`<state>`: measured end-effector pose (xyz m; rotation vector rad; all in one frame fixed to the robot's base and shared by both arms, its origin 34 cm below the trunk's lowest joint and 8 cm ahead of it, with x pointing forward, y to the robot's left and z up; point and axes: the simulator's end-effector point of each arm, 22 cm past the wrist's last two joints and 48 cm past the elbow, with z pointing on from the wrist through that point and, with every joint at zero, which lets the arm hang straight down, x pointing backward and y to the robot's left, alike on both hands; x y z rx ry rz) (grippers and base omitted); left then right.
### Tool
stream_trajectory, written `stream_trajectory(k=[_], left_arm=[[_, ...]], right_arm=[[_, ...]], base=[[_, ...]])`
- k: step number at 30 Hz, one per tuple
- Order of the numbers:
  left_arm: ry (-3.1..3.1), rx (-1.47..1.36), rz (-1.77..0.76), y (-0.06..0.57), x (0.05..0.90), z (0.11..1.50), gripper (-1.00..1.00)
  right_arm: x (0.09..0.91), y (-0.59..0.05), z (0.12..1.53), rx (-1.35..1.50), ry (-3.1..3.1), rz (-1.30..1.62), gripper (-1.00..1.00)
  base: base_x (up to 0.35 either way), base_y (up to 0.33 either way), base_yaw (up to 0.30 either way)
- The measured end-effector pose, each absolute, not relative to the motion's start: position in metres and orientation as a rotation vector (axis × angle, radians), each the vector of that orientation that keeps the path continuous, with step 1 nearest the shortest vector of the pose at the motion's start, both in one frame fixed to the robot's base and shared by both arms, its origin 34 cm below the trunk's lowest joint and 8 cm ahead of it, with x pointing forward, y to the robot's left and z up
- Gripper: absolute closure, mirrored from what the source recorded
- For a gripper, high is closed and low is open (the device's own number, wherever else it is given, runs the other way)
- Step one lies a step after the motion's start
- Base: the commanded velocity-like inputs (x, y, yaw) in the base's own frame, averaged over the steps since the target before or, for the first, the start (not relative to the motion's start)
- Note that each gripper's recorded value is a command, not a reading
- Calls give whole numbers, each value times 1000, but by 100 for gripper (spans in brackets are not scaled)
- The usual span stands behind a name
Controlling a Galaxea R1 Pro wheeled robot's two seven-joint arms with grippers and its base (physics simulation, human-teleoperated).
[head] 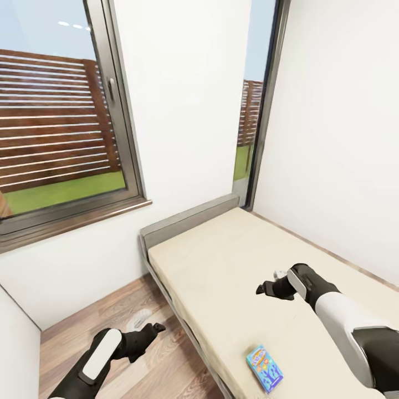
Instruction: Put all the toys in the child's room - the three board games (two on the bed and one on the table), the two jigsaw puzzles on the table, and the tennis ball on the table - inside the toy box on the table in the child's room.
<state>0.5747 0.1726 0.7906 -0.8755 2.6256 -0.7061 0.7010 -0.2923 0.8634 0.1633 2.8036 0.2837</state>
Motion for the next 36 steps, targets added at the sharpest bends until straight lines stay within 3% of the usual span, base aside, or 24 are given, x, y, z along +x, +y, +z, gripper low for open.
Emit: stream_trajectory(k=[13, 36], left_arm=[[2626, -891, -676, 175, 578, 776, -100], [2592, -896, -732, 171, 590, 761, -100]], right_arm=[[693, -294, 837, 181, 2824, 279, -100], [698, -275, 818, 166, 2817, 396, -100]], base=[[0, 0, -230], [0, 0, -7]])
